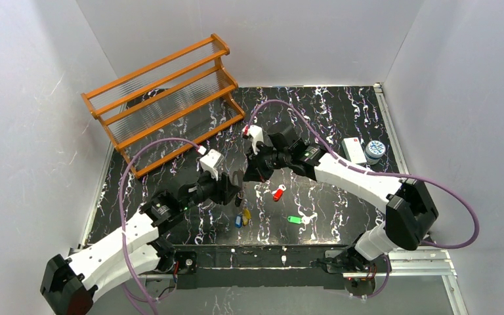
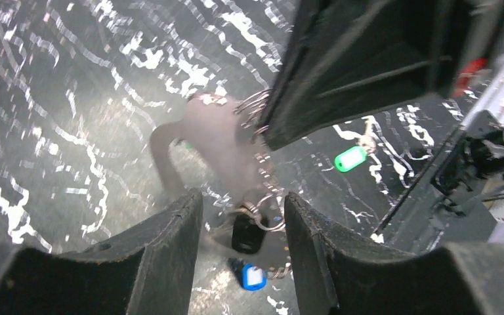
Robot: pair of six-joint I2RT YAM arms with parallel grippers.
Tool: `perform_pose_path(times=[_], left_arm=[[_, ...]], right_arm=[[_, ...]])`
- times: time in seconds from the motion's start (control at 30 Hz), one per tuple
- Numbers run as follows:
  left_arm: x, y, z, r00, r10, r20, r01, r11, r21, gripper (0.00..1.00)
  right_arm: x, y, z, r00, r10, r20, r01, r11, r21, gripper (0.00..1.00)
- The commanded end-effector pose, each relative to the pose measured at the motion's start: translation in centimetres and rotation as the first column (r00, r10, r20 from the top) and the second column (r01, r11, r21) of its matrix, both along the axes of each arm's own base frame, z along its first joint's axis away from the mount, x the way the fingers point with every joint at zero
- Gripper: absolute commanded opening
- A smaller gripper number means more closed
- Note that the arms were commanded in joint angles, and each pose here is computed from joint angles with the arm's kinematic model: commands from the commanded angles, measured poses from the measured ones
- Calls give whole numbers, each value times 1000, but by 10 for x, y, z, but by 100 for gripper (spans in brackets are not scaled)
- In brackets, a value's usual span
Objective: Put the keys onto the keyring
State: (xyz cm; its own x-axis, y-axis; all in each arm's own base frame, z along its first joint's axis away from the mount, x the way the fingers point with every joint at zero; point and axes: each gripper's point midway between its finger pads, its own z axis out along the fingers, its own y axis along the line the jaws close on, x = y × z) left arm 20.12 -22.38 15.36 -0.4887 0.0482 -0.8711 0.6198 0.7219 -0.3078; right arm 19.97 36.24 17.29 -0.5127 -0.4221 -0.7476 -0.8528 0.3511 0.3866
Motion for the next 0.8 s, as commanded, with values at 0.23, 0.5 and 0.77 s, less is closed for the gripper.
perform_pose_path(times=[0.23,0.5,0.77], left_arm=[[-23,-22,35,932,-261,250,277,961,-28,47],[-20,-20,37,938,-205,280,240,966,-96,46],[-20,-17,21,949,-185,255,217,971,-102,46]], right_arm=[[-14,0,-11,996,84,10,-84,996,26,1],[-22,4,-56,995,67,-74,-70,997,-34,1],[-21,0,-77,997,27,-74,-34,995,-89,1]])
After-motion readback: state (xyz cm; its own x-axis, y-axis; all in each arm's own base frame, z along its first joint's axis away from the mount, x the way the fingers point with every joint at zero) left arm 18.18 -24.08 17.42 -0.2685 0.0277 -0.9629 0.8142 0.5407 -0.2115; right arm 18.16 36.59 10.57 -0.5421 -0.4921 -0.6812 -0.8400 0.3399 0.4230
